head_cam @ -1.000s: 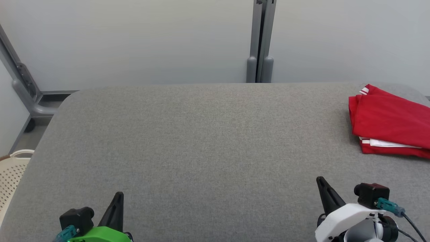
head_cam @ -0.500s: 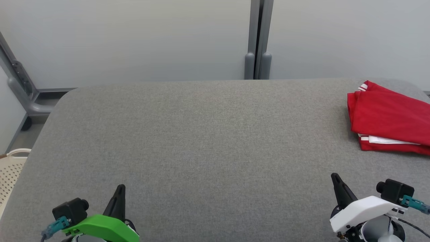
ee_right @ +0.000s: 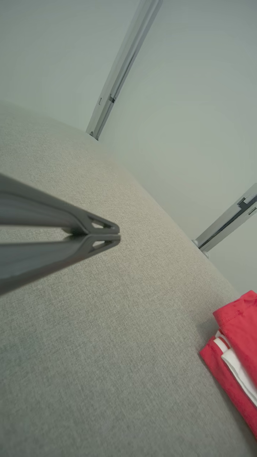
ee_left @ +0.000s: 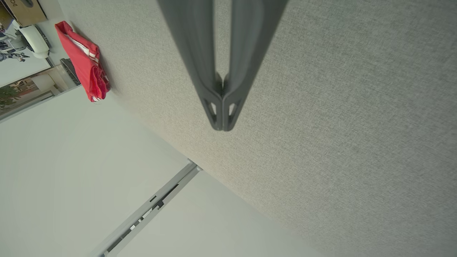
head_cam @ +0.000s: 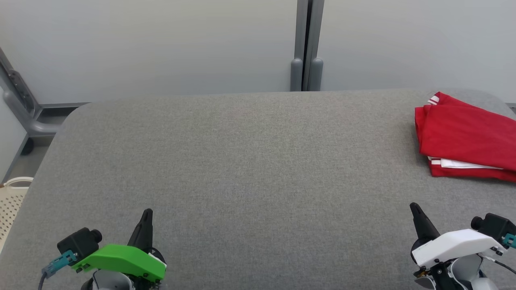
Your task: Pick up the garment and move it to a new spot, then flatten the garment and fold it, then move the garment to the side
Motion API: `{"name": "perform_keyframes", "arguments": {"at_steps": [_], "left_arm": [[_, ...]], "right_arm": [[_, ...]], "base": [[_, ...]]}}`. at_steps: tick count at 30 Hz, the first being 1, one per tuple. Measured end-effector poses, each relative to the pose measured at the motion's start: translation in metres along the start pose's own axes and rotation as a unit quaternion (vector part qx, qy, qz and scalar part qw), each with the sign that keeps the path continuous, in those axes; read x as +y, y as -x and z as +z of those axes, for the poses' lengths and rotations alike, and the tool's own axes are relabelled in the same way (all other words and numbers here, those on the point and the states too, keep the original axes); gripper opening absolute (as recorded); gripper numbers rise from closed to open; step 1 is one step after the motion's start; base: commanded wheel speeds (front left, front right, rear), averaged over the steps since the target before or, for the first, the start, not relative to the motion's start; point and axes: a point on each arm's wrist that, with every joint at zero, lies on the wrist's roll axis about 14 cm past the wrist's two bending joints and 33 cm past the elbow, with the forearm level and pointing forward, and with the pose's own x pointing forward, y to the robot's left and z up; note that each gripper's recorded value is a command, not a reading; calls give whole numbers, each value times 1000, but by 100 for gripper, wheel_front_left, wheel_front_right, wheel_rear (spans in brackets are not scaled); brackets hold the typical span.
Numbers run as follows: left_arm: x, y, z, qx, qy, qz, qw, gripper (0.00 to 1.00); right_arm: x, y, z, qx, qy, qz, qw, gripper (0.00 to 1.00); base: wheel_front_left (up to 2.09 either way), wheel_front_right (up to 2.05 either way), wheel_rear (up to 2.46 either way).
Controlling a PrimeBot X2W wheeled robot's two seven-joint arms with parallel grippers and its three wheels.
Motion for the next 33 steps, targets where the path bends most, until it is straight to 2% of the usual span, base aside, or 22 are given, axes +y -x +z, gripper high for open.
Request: {"name": "perform_keyframes", "arguments": {"at_steps": [13, 33], "left_arm": [[-8, -11, 0, 1, 82, -7, 997, 0], [-20, -26, 4, -5, 181, -24, 983, 0]], "right_arm": [[-12, -2, 13, -15, -80, -12, 997, 0], [-26, -4, 29, -38, -180, -18, 983, 0]], "base": [[0, 0, 0], [0, 0, 0]]}}
